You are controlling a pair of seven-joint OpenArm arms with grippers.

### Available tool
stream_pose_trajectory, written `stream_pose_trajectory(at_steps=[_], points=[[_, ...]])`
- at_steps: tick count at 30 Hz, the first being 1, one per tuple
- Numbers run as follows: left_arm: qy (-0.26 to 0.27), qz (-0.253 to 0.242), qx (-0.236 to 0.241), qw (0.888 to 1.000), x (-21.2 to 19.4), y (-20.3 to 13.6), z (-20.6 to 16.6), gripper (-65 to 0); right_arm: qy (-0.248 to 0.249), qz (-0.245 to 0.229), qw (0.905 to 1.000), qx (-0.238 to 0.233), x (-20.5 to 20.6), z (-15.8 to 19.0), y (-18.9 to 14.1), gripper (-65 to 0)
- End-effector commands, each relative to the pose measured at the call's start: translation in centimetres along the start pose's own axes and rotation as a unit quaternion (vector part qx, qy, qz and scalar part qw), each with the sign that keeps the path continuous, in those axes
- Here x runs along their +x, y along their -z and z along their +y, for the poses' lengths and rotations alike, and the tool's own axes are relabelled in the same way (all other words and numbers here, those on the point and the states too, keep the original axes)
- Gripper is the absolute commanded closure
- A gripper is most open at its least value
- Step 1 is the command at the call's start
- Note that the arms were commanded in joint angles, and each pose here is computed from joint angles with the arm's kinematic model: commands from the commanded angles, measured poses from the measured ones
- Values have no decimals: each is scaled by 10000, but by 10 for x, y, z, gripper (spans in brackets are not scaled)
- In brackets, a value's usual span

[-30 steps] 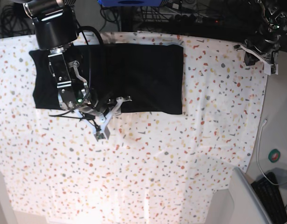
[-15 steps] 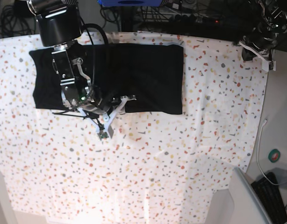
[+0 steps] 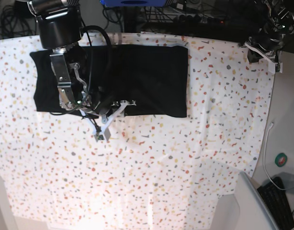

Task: Layout the t-shirt on the table in an organized manner, then fold the t-shirt properly
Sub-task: 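Press and smooth the folded shirt's end with the right gripper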

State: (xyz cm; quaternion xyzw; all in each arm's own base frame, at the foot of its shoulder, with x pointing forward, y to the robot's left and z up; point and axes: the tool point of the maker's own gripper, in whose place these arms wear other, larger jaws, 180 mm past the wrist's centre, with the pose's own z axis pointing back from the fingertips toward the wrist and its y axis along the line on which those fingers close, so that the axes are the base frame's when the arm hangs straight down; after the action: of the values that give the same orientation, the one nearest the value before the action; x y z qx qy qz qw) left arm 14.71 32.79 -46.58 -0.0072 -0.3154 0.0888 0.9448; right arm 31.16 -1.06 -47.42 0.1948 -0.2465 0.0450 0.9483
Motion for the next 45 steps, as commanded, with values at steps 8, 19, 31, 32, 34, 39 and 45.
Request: stream_pose_trajectory(at_steps=[8, 19, 31, 32, 34, 39, 45], points=[[77, -178, 29, 9998, 12, -3, 5, 0, -369, -95, 9990, 252, 10, 28, 3, -243], [75, -169, 63, 9998, 12, -4, 7, 0, -380, -145, 9988, 269, 13, 29, 2, 0], [60, -245, 45, 9997, 19, -1, 6, 0, -84, -404, 9991, 114, 21, 10, -12, 0], [34, -201, 23, 9998, 16, 1, 5, 0, -78, -404, 9991, 109, 21, 10, -12, 0], [-26, -155, 0, 9999, 12, 3, 4, 0, -60, -393, 9991, 118, 17, 11, -12, 0], [-52, -157, -22, 9999, 12, 6, 3, 0, -35, -361, 9993, 114, 12, 10, -12, 0], [-34, -187, -26, 9998, 15, 6, 2, 0, -34, -362, 9993, 116, 12, 11, -12, 0]])
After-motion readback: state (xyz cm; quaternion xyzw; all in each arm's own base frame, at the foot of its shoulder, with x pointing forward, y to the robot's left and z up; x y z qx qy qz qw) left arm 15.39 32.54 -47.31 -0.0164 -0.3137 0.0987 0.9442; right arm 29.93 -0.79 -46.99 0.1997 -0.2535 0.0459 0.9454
